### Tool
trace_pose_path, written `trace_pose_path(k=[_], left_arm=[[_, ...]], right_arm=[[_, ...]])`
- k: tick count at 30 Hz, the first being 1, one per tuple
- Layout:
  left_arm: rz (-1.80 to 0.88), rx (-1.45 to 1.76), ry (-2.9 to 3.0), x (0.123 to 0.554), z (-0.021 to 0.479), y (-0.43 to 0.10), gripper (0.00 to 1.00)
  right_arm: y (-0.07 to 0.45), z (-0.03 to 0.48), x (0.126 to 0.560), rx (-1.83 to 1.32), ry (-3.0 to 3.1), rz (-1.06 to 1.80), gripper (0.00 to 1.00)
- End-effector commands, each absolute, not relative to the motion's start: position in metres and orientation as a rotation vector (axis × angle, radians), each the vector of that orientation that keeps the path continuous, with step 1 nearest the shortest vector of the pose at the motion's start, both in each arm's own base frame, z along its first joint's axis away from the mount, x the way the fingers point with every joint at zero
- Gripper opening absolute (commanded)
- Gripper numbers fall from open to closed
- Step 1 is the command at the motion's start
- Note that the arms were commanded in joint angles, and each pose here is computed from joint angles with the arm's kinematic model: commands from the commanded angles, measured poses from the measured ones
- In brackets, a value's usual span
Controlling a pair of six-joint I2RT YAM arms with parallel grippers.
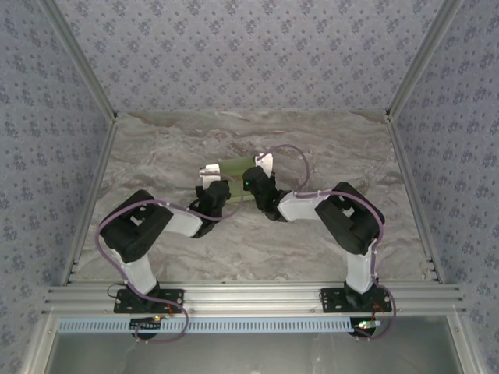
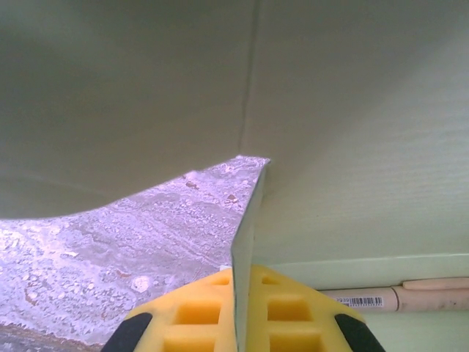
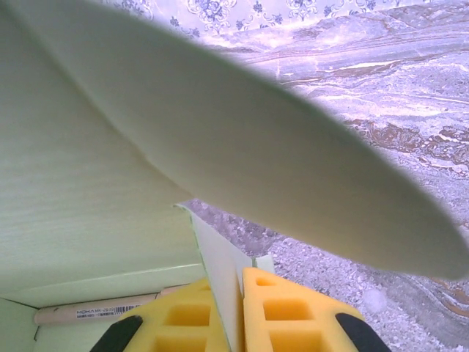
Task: Fold the paper box
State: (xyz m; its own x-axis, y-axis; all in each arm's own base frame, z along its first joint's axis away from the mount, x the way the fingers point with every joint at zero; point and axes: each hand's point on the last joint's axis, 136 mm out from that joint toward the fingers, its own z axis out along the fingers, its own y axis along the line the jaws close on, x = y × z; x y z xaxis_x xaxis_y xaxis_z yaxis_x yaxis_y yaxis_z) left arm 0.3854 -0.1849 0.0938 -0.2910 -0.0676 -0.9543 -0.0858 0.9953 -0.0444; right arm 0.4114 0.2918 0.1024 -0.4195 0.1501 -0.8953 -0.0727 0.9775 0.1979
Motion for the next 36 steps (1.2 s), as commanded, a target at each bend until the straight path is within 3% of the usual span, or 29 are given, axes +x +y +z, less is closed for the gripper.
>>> trace_pose_path(k=[1, 36], left_arm=[[0.149, -0.121, 1.864, 0.380, 0.082, -0.164, 0.00], [0.226, -0.051, 1.812, 0.362, 0.063, -0.158, 0.00]], right_arm=[[0.276, 0.100, 0.407, 0.112, 1.967, 0.199, 0.11], [0.268, 0.057, 0.376, 0.170, 2.032, 0.228, 0.14]])
